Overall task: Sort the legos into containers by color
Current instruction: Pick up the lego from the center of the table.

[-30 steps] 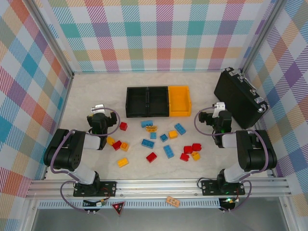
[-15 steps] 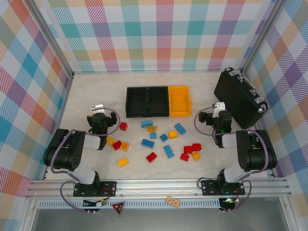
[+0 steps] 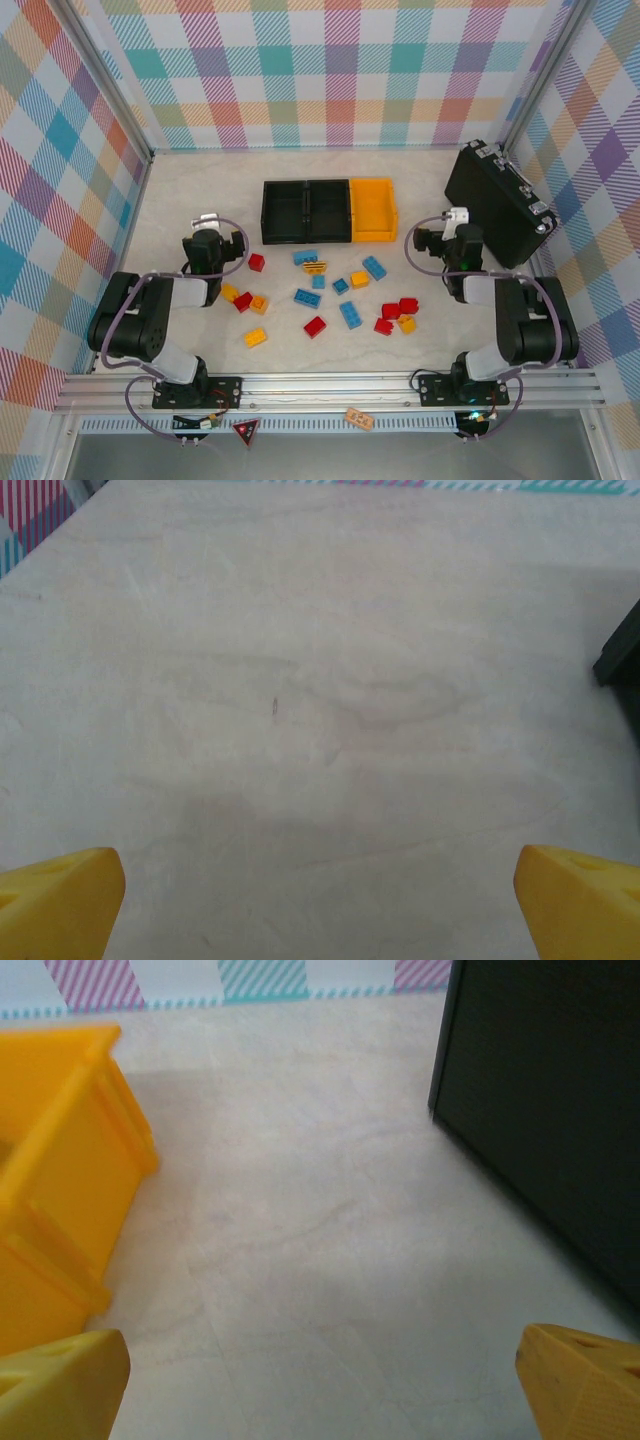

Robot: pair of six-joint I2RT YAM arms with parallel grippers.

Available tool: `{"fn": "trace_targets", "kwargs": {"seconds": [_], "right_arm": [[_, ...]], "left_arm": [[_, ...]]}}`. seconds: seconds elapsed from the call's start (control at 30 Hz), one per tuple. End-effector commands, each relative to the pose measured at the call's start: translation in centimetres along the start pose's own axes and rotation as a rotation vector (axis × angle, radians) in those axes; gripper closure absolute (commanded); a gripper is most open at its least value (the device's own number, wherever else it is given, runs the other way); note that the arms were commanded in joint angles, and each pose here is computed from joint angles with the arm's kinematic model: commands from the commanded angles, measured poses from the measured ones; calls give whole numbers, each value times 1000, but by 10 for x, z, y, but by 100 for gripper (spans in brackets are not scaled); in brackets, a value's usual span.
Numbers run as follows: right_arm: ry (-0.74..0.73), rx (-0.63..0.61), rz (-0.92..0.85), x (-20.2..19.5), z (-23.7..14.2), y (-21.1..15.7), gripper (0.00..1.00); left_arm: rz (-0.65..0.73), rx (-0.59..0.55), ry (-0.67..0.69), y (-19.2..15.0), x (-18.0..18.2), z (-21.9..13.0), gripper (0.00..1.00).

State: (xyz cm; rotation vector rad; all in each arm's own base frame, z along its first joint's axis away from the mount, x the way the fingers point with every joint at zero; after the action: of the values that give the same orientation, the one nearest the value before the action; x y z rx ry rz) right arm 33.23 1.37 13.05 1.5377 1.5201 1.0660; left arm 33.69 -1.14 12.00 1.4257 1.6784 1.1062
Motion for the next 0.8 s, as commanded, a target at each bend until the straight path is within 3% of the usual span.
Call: {"fn": "trace_targets", "kwargs": {"seconds": [0.0, 0.17, 0.23, 0.3, 0.37, 0.47, 0.6, 0.77], "right_arm": [[1, -9, 14, 0, -12, 26, 1], [80, -54, 146, 11, -38, 68, 1], [73, 2, 338, 12, -47, 79, 1], [46, 104, 505, 11, -51, 80, 1], [200, 155, 474, 27, -52, 87, 7], [281, 220, 495, 37, -56, 84, 16], [305, 332, 461, 46, -65, 75, 28], [286, 478, 367, 61, -67, 51, 36]], "left_arm": [[19, 10, -24, 30, -1, -8, 0], [-136, -63, -76, 76, -3, -31, 0], [-293, -7, -118, 92, -7, -36, 0], [-357, 109, -179, 100, -16, -36, 0], [-385, 224, -283, 102, -31, -34, 0], [-435, 309, -428, 95, -50, -37, 5], [-460, 358, -488, 79, -64, -54, 12], [-368, 433, -512, 56, -87, -85, 18]]}}
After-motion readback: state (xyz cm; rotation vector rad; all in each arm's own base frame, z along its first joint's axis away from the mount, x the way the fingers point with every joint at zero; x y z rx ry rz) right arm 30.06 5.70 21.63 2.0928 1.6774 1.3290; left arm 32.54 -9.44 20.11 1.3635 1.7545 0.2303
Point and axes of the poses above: each hand's point on the last joint's axis, 136 mm out from that joint toward the fingers, its own z axis out along the fingers, its own x axis along the line the jaws close on, y = z × x, the point moved 7 cm from there along -z, back along the fingers, and after that the axes turned 1 degree about z, right-handed, at the moved point
